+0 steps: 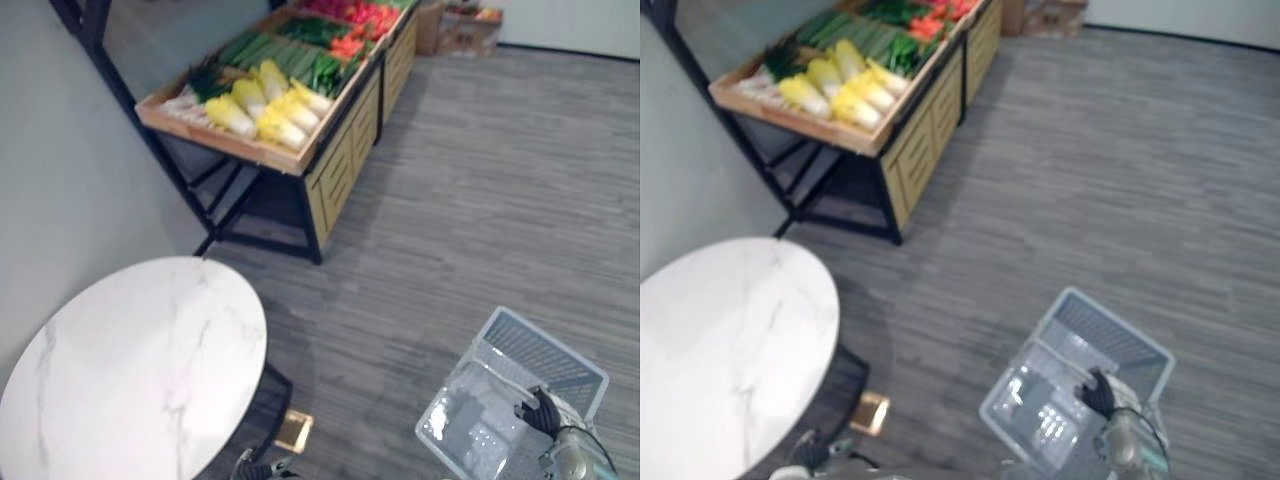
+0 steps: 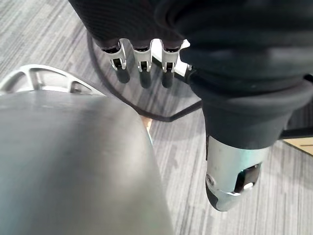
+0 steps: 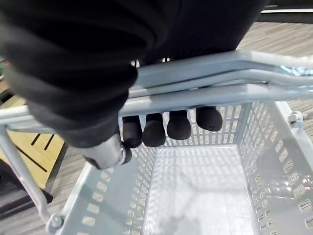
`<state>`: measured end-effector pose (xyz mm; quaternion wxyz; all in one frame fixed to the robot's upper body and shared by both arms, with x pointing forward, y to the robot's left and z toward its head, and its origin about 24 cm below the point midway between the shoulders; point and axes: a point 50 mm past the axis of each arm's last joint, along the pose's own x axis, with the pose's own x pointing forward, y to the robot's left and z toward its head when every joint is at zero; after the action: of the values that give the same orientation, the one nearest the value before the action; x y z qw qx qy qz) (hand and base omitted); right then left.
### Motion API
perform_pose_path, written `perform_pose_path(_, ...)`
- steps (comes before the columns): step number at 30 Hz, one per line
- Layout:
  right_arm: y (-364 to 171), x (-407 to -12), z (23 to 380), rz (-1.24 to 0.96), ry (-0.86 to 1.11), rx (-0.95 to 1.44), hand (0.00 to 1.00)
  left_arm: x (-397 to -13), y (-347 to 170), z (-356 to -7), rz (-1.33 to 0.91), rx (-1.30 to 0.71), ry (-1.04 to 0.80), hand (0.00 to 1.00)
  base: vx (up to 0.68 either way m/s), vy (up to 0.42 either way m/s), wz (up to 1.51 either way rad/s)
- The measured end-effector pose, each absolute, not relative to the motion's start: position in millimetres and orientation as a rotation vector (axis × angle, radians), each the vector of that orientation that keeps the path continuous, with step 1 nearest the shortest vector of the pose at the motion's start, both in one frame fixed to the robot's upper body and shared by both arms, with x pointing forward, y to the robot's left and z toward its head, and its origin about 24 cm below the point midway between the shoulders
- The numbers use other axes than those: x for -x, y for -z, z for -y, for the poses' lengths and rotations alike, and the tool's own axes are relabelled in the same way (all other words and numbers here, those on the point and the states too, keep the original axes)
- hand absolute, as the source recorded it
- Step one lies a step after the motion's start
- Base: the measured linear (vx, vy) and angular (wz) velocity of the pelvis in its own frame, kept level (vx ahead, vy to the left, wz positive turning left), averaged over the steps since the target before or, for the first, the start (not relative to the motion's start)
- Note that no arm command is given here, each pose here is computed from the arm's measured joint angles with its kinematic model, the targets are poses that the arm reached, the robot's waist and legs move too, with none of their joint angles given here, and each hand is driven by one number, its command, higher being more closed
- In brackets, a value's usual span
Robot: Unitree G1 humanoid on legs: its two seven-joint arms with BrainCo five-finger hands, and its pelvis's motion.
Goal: Pick vegetable in the basket
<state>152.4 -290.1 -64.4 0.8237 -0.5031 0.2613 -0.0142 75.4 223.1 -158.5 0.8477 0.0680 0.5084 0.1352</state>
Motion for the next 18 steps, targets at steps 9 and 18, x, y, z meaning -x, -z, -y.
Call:
perform_pose_path(9, 76.4, -142.6, 286.1, -0.610, 0.003, 1.052, 1.00, -63.4, 159.4, -224.2, -1.077, -0.124, -0.309, 0.00, -0.06, 0.107, -0.74)
perform_pose_path(18, 72.9, -137.9, 298.4, -0.629, 0.053, 1.063, 1.00, -59.2, 162.7, -216.3, -1.104, -0.141, -0.257, 0.00, -0.09, 0.028, -0.08)
